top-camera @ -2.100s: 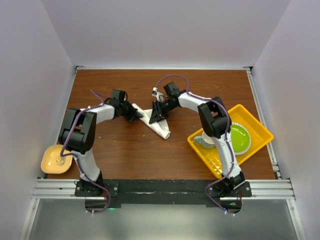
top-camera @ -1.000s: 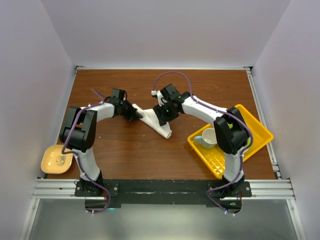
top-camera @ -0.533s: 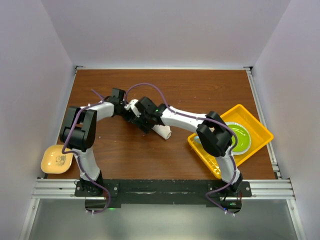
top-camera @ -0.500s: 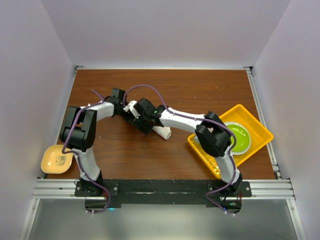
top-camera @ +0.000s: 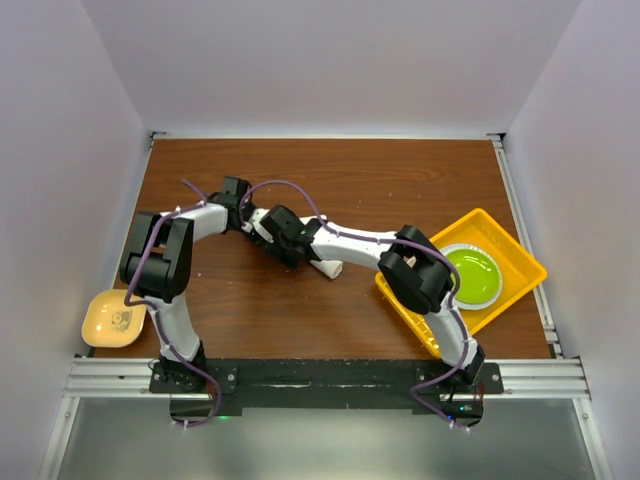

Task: Fold the napkin, place the utensils inside, and roll it up
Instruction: Roll the napkin with the utensil

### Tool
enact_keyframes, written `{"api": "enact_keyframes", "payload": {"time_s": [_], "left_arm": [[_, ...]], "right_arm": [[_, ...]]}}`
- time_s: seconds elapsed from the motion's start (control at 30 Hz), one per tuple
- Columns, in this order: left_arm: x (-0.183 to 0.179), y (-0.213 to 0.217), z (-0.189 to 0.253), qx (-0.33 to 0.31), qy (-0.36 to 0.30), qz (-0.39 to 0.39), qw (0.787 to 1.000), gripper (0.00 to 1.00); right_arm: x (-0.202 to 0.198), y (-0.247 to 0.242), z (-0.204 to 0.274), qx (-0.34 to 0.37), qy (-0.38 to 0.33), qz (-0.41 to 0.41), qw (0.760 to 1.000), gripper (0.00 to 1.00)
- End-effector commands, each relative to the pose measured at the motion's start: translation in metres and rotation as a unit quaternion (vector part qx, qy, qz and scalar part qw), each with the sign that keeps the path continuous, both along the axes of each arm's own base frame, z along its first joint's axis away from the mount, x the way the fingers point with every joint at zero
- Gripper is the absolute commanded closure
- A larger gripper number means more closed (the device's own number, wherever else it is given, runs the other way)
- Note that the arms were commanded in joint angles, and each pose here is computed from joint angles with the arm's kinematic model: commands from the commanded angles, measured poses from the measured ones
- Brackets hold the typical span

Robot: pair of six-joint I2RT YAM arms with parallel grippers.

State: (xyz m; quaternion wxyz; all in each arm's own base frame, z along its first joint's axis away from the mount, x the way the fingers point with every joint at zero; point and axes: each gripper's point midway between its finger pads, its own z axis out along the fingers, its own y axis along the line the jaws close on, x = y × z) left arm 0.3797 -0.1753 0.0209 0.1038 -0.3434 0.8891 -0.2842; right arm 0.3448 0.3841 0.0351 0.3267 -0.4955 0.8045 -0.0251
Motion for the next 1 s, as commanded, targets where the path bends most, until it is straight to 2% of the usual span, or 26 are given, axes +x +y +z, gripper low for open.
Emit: {"api": "enact_keyframes", "payload": {"time_s": [0.0, 0.37, 0.5, 0.53, 0.6, 0.63, 0.67, 0.73, 0.83, 0.93, 0.97], "left_arm": [[-0.003, 0.007, -0.013, 0.022, 0.021, -0.002, 1.0, 0.95], [0.005, 0.01, -0.012, 0.022, 0.016, -0.017, 0.999, 0.96], [0.016, 0.01, -0.002, 0.028, -0.008, -0.036, 0.999, 0.94], [0.017, 0.012, 0.002, 0.034, -0.012, -0.039, 0.999, 0.89], [0.027, 0.018, 0.019, 0.059, -0.038, -0.049, 0.996, 0.78], [0.029, 0.021, 0.026, 0.069, -0.045, -0.051, 0.995, 0.67], [0.037, 0.029, 0.042, 0.092, -0.071, -0.049, 0.992, 0.63], [0.035, 0.039, 0.054, 0.112, -0.079, -0.041, 0.99, 0.56], [0.03, 0.063, 0.076, 0.14, -0.105, -0.009, 0.985, 0.53], [0.021, 0.084, 0.099, 0.156, -0.133, 0.023, 0.978, 0.53], [0.015, 0.091, 0.094, 0.159, -0.127, 0.033, 0.978, 0.53]], "right_arm": [[0.007, 0.002, -0.011, -0.003, 0.004, 0.007, 1.0, 0.39], [0.011, -0.011, -0.042, 0.015, 0.074, 0.005, 0.997, 0.63], [0.001, -0.008, -0.057, 0.016, 0.113, 0.011, 0.993, 0.79], [-0.002, -0.003, -0.056, 0.027, 0.125, 0.011, 0.992, 0.89], [-0.009, 0.0, -0.059, 0.032, 0.151, 0.0, 0.988, 0.96], [-0.015, 0.004, -0.059, 0.044, 0.172, 0.001, 0.984, 0.99], [-0.02, 0.007, -0.059, 0.052, 0.188, 0.0, 0.981, 1.0], [-0.034, 0.014, -0.061, 0.074, 0.241, -0.01, 0.968, 1.0], [-0.041, 0.017, -0.062, 0.096, 0.298, -0.034, 0.949, 1.0], [-0.046, 0.026, -0.057, 0.158, 0.384, -0.077, 0.906, 1.0], [-0.049, 0.034, -0.049, 0.194, 0.417, -0.071, 0.885, 1.0]]}}
